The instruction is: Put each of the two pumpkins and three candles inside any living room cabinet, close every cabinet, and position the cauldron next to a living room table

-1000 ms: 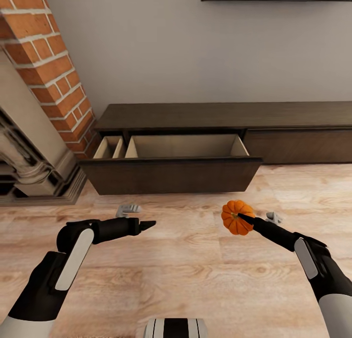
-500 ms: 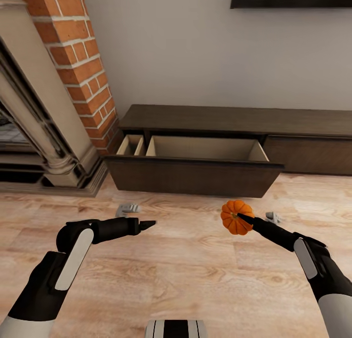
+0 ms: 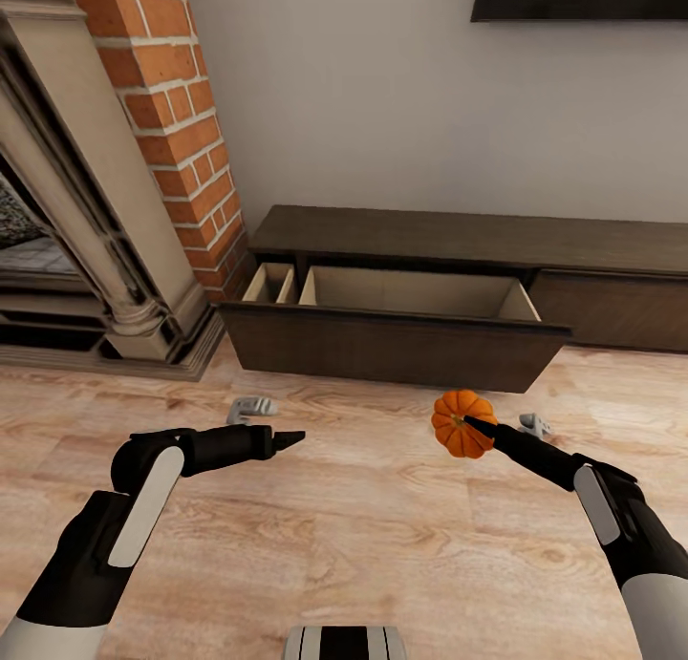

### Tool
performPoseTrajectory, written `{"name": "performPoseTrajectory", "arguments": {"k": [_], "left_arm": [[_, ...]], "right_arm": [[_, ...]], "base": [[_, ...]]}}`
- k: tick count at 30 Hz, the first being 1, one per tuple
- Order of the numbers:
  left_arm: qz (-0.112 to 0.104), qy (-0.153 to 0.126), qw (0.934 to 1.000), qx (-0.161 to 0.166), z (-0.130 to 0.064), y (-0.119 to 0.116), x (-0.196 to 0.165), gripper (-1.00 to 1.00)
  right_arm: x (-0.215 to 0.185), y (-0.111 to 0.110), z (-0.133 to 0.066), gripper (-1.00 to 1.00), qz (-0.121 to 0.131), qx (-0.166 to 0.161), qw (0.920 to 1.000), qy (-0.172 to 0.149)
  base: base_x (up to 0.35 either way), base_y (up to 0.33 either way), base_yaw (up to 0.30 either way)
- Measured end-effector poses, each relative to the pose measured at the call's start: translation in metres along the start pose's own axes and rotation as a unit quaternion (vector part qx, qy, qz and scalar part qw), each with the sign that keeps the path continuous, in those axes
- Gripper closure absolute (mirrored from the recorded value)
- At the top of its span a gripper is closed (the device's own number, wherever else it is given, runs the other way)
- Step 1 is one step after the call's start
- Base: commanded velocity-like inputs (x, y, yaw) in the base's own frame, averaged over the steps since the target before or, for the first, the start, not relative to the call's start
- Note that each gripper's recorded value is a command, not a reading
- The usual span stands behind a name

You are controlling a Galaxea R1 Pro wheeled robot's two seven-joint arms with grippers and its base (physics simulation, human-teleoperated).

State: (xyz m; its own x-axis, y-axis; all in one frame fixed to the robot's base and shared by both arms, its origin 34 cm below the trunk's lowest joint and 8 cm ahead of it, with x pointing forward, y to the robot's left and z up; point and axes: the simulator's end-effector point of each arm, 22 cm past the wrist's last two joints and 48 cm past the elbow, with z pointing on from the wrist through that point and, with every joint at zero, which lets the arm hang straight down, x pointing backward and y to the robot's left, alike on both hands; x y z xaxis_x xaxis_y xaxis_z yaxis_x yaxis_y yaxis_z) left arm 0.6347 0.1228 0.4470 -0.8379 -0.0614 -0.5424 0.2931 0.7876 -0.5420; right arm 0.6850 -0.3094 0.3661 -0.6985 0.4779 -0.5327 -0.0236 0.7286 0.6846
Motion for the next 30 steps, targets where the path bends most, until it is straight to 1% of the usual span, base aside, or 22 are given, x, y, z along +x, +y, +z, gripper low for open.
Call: {"name": "performPoseTrajectory", "arguments": {"k": [3,8,16,22,30], "left_arm": [[0.0,0.0,1.0,0.0,0.0,0.0,0.0,-1.0],[0.0,0.0,1.0,0.001,0.0,-0.001,0.0,-1.0],[0.0,0.0,1.0,0.001,0.001,-0.002,0.0,-1.0],[0.0,0.0,1.0,0.002,0.001,-0.003,0.0,-1.0],[-0.001,0.0,1.0,0.003,0.001,-0.003,0.0,-1.0]], "right_arm": [[0.0,0.0,0.0,1.0,0.0,0.0,1.0,0.001],[0.001,0.0,0.001,1.0,-0.001,0.0,1.0,0.002],[0.002,0.001,0.001,1.0,-0.001,0.0,1.0,0.003],[0.008,0.005,0.006,1.0,0.0,-0.002,1.0,0.007],[0.01,0.006,0.007,1.0,0.0,-0.002,1.0,0.009]], "base": [[0.0,0.0,0.046],[0.0,0.0,0.194],[0.0,0.0,0.269],[0.0,0.001,0.284],[0.0,0.089,0.286]]}}
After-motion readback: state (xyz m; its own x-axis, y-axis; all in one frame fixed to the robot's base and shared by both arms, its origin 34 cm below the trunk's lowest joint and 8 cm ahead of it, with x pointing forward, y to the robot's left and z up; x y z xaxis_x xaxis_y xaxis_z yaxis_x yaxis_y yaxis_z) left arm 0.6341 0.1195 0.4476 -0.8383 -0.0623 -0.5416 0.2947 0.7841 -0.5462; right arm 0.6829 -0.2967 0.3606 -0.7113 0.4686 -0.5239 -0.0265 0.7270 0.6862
